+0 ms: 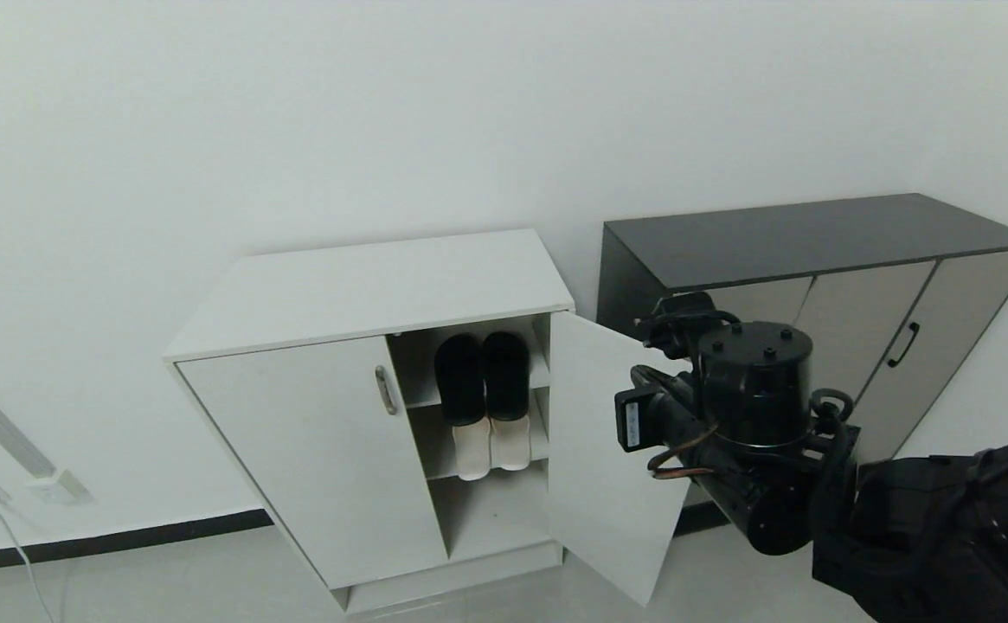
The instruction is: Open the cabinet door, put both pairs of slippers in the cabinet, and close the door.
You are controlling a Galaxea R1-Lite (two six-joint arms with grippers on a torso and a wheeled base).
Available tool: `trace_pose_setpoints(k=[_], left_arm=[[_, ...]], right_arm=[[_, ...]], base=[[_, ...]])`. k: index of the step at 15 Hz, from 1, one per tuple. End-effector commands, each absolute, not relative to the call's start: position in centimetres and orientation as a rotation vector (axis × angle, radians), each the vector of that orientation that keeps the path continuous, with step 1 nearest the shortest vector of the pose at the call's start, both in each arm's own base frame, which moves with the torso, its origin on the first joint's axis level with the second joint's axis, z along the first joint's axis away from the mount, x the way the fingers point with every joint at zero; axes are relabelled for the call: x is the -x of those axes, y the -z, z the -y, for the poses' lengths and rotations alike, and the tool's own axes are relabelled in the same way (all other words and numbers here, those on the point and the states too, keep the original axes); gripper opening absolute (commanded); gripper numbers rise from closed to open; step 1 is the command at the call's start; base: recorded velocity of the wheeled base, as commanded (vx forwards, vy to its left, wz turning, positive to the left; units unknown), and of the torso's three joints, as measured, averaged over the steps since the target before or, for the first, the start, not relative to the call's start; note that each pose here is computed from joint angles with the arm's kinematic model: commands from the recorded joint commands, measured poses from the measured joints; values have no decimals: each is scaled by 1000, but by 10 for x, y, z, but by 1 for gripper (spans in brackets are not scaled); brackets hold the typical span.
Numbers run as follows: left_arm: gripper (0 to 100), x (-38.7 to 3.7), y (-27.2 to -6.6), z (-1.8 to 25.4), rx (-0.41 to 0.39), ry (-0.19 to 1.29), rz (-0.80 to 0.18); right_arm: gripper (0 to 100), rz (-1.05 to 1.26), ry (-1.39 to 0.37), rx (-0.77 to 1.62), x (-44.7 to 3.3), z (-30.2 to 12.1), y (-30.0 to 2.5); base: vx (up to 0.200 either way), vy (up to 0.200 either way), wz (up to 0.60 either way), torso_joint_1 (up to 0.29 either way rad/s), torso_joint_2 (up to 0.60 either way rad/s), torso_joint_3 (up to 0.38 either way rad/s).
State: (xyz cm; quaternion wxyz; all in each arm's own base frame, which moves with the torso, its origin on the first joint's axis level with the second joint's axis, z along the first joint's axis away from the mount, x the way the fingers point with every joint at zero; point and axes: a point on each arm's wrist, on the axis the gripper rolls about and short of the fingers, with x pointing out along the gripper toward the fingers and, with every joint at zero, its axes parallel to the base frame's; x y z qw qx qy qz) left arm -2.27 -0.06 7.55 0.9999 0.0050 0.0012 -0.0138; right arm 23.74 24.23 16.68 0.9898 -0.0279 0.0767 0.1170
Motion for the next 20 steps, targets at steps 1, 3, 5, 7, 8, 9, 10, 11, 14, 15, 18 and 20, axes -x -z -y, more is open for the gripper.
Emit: trace_pose_setpoints(k=[1,3,5,7,8,9,10,11,14,15,18,20], left_arm=[[0,23,-76,1,-11,28,-1],[0,23,-75,1,-11,28,-3],[0,23,-75,1,-11,28,-3],[0,23,-76,1,-11,28,-1],[0,23,-75,1,-11,28,-1],[0,23,-75,1,-11,28,-1],[0,23,-75,1,-11,28,-1],[0,23,-75,1,-11,28,-1],[0,23,-76,1,-11,28,-1],[0,23,-76,1,-11,28,0],[0,23,-75,1,-11,29,-1],[0,23,-75,1,-11,28,-1]], right_arm=[[0,-155,-235,56,-238,-242,-166],[0,-151,-219,71,-242,-239,-167],[0,-148,-213,69,-244,-237,-168],[0,-139,-206,89,-244,-237,-170],[0,-124,-182,80,-253,-234,-175],[0,-116,-153,69,-263,-228,-179],[0,-110,-129,61,-272,-223,-182],[0,-113,-66,58,-293,-212,-189],[0,-175,-23,16,-325,-193,-220],[0,-193,-37,5,-329,-191,-223],[0,-289,-52,-77,-364,-183,-230],[0,-306,-38,-86,-383,-179,-222]], base=[[0,0,0,0,0,0],[0,0,0,0,0,0],[-200,0,0,2,0,5],[-100,0,0,1,1,1],[0,0,0,0,0,0],[0,0,0,0,0,0],[0,0,0,0,0,0],[0,0,0,0,0,0],[0,0,0,0,0,0],[0,0,0,0,0,0],[0,0,0,0,0,0],[0,0,0,0,0,0]])
